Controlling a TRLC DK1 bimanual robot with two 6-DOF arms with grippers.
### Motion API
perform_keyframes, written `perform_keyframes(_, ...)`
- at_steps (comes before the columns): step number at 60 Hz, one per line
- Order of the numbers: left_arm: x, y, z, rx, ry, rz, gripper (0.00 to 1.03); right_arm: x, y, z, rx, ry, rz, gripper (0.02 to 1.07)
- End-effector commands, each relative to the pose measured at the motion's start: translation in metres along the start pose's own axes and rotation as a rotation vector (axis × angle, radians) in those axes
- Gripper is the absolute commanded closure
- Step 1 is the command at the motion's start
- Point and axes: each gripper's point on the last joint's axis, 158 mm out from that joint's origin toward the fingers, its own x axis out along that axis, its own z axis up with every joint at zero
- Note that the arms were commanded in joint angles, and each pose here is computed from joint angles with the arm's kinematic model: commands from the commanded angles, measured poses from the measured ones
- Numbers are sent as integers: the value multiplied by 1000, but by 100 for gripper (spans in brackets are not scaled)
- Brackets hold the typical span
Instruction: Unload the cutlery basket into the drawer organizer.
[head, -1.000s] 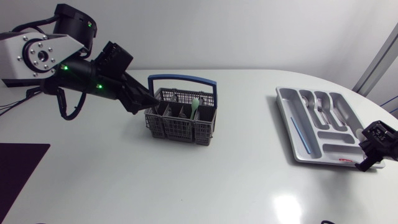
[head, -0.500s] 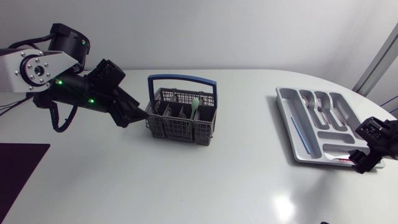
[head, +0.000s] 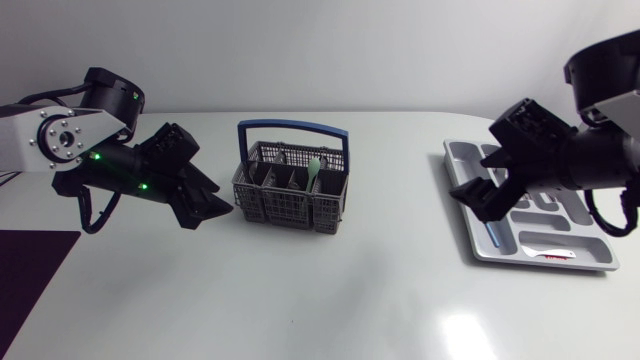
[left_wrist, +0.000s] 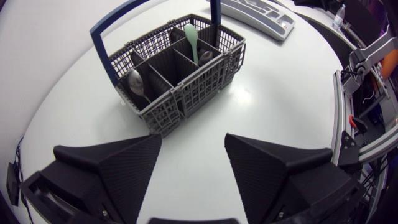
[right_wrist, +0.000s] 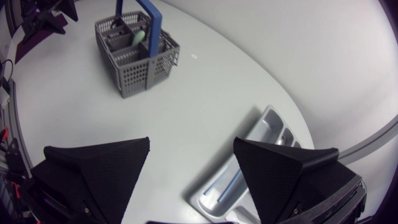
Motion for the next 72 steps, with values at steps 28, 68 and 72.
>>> perform_keyframes(28, 12, -32, -15, 176, -17, -37, 32, 67, 120, 115, 70, -69, 261, 18)
perform_keyframes(68, 28, -47, -5, 268, -86, -118, 32, 131, 166, 150, 130, -2, 355, 31)
perform_keyframes(72, 30, -46, -6, 267, -86, -124, 32, 133, 171, 151, 133, 4, 362, 31)
